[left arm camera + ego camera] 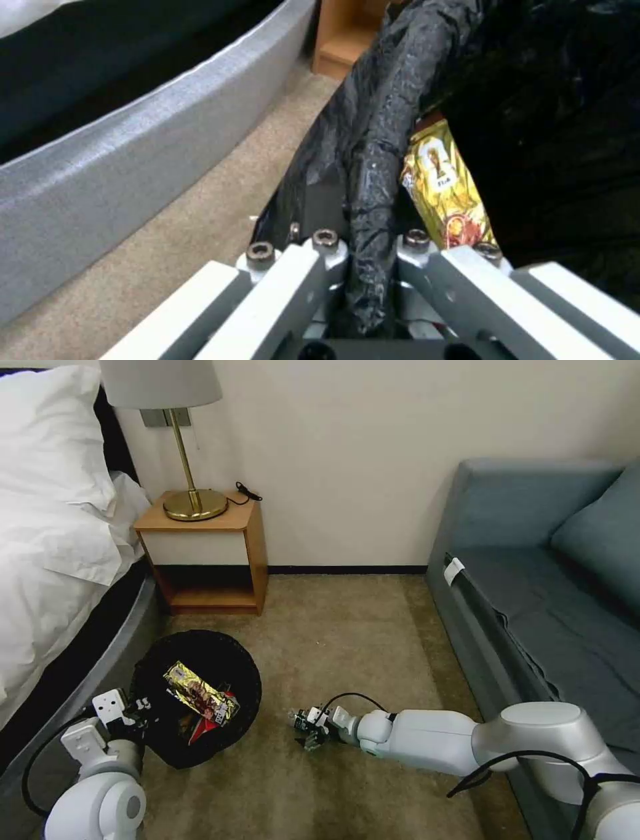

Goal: Pick up the trash bin, then pick up the garbage on the floor and place it into the trash bin.

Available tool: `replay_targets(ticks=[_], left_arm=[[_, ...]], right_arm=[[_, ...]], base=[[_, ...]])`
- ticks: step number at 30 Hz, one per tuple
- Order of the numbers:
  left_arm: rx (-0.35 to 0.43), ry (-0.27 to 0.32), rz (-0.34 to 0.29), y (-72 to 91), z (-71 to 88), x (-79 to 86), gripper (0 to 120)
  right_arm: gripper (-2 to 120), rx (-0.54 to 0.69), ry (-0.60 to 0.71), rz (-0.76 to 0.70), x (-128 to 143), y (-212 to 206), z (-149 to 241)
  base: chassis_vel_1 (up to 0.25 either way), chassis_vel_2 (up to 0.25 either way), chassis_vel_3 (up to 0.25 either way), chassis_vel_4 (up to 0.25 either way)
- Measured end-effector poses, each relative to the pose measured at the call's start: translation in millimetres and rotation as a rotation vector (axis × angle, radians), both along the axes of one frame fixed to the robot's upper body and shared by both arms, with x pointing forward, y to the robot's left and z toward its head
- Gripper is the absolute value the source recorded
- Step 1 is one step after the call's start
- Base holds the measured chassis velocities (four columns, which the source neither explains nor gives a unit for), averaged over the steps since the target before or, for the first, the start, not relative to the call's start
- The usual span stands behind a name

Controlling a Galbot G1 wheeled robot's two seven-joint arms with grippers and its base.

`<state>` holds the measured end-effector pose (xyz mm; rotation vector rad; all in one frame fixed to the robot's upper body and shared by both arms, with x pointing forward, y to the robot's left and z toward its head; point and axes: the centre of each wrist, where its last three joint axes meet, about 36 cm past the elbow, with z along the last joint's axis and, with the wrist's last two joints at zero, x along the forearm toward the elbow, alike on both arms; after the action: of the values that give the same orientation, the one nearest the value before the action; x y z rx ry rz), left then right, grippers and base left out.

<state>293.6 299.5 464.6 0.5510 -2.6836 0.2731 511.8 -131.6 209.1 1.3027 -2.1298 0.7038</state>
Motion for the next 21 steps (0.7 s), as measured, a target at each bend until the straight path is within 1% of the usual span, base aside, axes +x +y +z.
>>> replay_targets(ticks=[2, 4, 5, 8, 9, 13, 14, 16, 18, 19, 20, 21], left_arm=[[0.002, -0.001, -0.001, 0.2, 0.3, 0.1, 2], [0.002, -0.001, -0.001, 0.2, 0.3, 0.1, 2], [0.002, -0.002, -0.001, 0.2, 0.5, 0.2, 2], [0.002, -0.002, -0.001, 0.2, 0.6, 0.3, 2], [0.002, -0.003, -0.001, 0.1, 0.7, 0.5, 2], [0.002, -0.003, -0.001, -0.6, -0.1, 1.1, 2], [0.002, -0.003, -0.001, -0.7, -0.5, 1.3, 2], [0.002, 0.0, -0.001, -1.0, -1.5, 1.7, 2], [0.002, 0.0, -0.001, -1.0, -1.8, 1.7, 2], [0.002, 0.001, -0.001, -1.0, -2.0, 1.8, 2], [0.001, 0.001, 0.0, -1.2, -2.4, 1.9, 2], [0.001, 0.001, 0.0, -1.3, -2.5, 1.9, 2]], right_arm=[[80, -0.011, -0.002, -0.005, 7, -6, -5], [79, -0.013, -0.002, -0.006, 8, -7, -6], [71, -0.017, -0.001, -0.008, 9, -10, -7], [70, -0.019, 0.0, -0.008, 10, -11, -8], [67, -0.021, 0.002, -0.007, 10, -14, -9], [63, -0.017, 0.002, -0.01, 9, -18, -9], [60, -0.014, 0.003, -0.009, 8, -19, -9], [48, -0.002, 0.004, -0.008, 7, -18, -8], [47, 0.001, 0.003, -0.01, 6, -18, -8], [42, 0.006, 0.001, -0.013, 5, -18, -7], [34, 0.017, 0.0, -0.022, 3, -17, -5], [32, 0.018, 0.001, -0.023, 2, -18, -5]], base=[[0.0, 0.0, 0.0, 0.0], [0.0, 0.0, 0.0, 0.0], [0.0, 0.0, 0.0, 0.0], [0.0, 0.0, 0.0, 0.0], [0.0, 0.0, 0.0, 0.0], [0.0, 0.0, 0.0, 0.0], [0.0, 0.0, 0.0, 0.0], [0.0, 0.0, 0.0, 0.0], [0.0, 0.0, 0.0, 0.0], [0.0, 0.0, 0.0, 0.0], [0.0, 0.0, 0.0, 0.0], [0.0, 0.0, 0.0, 0.0]])
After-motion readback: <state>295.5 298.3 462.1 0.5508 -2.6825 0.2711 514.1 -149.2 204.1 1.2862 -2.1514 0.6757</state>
